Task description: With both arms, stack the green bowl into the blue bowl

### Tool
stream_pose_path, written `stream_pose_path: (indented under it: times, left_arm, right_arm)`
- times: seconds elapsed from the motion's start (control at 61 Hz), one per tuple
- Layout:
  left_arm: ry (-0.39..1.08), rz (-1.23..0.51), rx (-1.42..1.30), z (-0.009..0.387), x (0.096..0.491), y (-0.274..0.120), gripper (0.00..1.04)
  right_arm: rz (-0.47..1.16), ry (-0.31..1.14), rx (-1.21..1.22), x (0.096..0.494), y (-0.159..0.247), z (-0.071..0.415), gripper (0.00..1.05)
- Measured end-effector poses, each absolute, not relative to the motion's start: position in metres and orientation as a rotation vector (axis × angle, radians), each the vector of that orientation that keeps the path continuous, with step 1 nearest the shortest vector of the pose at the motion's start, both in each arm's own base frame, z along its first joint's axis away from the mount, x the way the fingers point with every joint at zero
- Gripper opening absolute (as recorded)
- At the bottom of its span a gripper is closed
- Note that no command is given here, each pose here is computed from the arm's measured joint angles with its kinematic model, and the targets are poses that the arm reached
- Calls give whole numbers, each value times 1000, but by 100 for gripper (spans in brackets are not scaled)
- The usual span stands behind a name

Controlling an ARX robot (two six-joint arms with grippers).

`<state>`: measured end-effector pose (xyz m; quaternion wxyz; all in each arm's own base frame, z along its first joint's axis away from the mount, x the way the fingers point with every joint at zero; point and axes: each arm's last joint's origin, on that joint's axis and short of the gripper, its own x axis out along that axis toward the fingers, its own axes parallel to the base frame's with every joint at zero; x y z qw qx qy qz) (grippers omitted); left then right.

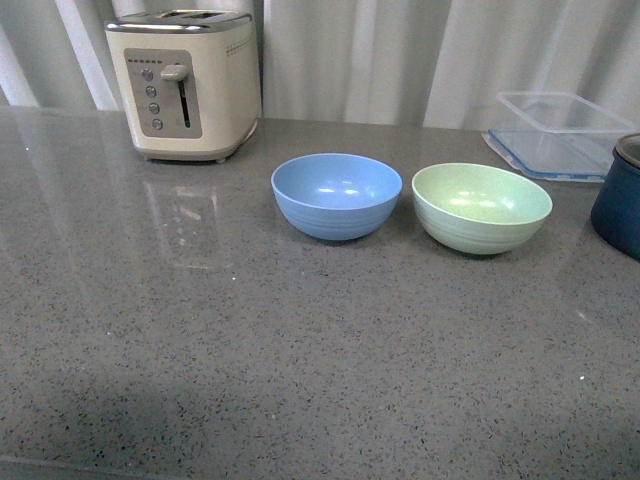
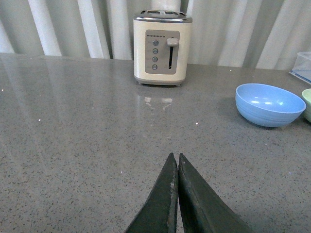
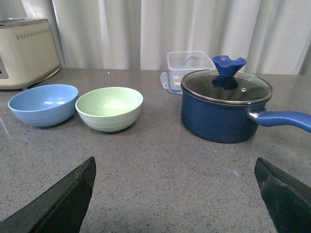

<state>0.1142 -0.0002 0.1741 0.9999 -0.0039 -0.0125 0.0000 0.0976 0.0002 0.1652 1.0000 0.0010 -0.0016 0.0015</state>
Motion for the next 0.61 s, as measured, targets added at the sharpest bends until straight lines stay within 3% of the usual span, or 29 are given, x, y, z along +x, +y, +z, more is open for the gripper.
stream_pose_path:
  times: [0.607]
  left_arm:
    - [-18,-1,-7,171,97,0,4]
  right_arm:
    - [4,-3,2,98,0,165,95]
